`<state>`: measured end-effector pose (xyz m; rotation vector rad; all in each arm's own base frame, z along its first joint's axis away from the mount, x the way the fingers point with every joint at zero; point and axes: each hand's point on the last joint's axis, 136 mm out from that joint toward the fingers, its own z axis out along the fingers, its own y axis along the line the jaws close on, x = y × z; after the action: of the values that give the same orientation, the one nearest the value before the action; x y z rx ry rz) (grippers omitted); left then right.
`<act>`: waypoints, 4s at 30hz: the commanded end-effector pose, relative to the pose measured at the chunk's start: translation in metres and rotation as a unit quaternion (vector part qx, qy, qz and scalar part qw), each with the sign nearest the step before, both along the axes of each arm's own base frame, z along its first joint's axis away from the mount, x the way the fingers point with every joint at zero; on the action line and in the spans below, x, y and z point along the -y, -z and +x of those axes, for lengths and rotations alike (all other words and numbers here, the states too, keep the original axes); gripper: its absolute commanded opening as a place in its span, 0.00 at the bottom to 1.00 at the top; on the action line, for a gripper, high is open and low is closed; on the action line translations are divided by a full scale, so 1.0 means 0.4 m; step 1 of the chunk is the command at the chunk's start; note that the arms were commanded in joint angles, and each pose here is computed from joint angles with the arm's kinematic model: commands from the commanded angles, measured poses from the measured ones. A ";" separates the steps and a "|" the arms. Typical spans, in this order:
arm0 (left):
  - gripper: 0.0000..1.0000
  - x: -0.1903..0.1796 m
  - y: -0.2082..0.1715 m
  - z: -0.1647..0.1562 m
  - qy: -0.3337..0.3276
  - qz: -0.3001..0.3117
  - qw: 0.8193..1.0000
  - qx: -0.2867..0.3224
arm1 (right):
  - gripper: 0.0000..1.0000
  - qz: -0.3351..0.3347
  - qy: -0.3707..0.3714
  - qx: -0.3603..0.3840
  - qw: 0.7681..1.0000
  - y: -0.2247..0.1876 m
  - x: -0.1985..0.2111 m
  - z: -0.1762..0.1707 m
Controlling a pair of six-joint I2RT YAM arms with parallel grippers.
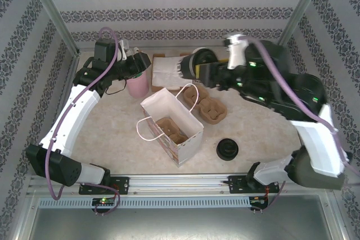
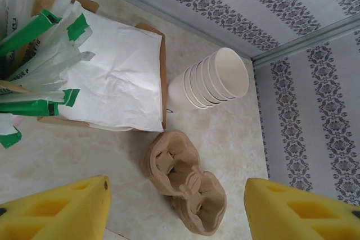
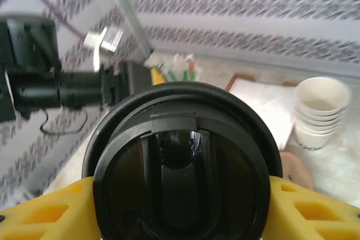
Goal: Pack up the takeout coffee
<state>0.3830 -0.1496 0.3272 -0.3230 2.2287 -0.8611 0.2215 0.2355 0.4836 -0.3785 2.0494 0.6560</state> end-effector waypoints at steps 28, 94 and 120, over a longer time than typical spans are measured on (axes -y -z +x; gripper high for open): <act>0.61 -0.107 0.039 0.057 -0.094 0.026 0.995 0.010 | 0.60 -0.216 -0.107 -0.169 0.956 0.329 -0.215 -0.012; 0.56 0.006 0.074 -0.318 0.071 -0.089 0.983 -0.145 | 0.57 -0.329 -0.077 -0.191 0.922 0.642 -0.291 0.062; 0.56 0.042 0.095 -0.330 0.101 -0.093 0.979 -0.151 | 0.56 -0.275 -0.063 -0.189 0.941 0.621 -0.258 0.032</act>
<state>0.2534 -0.1585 0.2851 -0.3816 2.5153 -1.1616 0.2360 0.3404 0.2249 -0.7882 2.6016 0.1700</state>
